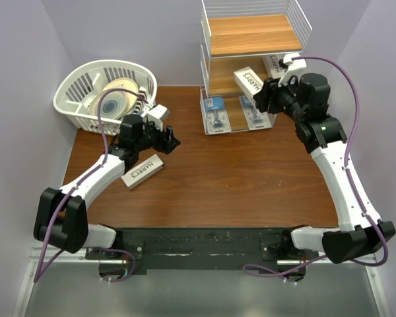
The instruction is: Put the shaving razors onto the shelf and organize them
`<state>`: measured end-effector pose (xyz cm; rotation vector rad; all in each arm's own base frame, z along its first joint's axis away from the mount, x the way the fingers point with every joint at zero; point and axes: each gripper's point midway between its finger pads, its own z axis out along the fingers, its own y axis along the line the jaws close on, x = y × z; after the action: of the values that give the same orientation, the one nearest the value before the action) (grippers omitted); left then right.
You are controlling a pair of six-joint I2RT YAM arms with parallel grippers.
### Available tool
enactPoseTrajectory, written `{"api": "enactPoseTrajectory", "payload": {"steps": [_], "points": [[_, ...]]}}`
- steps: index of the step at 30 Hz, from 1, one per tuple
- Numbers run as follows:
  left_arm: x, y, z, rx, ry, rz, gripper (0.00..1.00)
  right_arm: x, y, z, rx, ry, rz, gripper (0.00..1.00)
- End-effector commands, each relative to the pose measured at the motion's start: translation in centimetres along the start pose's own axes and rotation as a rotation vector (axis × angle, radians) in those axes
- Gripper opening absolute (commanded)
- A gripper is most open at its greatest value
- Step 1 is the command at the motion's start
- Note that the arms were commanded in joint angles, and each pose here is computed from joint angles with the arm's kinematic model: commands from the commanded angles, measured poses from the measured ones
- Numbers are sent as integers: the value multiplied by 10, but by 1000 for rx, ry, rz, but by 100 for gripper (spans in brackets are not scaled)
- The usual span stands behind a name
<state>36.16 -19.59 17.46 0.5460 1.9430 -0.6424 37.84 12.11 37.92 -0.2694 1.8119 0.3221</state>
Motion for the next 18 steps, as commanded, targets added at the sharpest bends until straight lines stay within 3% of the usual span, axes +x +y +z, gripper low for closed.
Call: {"api": "enactPoseTrajectory", "payload": {"steps": [1,18], "points": [[-25,-1,0,1,-55,44,64,-42,-14,13,59,-169,25,39],[-10,-4,-5,3,-41,32,65,-7,-44,71,191,-144,132,44]]}}
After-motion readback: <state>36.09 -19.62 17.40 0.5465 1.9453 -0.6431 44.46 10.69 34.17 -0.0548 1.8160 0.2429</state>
